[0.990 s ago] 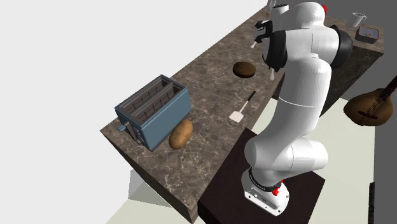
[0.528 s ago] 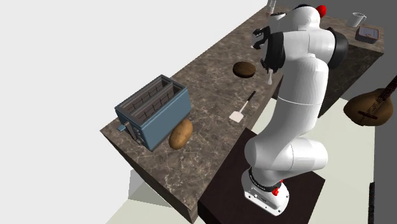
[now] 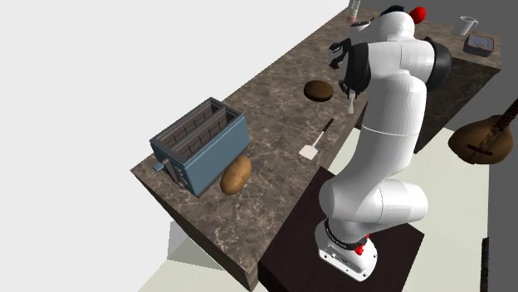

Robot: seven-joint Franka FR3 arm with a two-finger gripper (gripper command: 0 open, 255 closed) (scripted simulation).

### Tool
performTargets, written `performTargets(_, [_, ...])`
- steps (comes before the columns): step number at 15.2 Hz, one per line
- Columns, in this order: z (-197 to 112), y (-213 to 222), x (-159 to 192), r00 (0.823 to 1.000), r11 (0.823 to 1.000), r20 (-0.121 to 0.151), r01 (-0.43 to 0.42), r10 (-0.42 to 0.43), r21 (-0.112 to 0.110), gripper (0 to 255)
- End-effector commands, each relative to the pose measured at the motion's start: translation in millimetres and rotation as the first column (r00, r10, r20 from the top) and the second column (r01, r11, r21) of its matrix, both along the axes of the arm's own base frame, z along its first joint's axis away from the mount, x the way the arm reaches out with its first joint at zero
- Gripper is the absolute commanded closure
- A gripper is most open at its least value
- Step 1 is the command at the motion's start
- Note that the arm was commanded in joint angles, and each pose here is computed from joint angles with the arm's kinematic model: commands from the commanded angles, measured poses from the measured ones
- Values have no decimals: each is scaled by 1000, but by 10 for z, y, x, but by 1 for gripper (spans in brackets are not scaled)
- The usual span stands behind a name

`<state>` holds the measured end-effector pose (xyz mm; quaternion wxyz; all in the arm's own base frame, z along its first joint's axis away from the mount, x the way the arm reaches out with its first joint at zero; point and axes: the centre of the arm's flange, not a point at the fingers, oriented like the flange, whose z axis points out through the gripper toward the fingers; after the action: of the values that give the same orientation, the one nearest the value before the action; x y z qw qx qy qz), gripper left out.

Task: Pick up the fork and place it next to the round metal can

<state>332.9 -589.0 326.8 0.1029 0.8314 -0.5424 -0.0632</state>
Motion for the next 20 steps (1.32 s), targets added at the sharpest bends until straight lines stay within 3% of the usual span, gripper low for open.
performTargets(1, [1,0,0,1000,1000,0,0,0,0,255])
performTargets(2, [1,0,0,1000,1000,0,0,0,0,255])
performTargets(3, [1,0,0,1000,1000,0,0,0,0,0])
performTargets(8, [0,0,0,1000,1000,0,0,0,0,0])
performTargets(12, [486,51,108,1000,1000,0,0,0,0,0])
performTargets(20, [486,51,108,1000,1000,0,0,0,0,0])
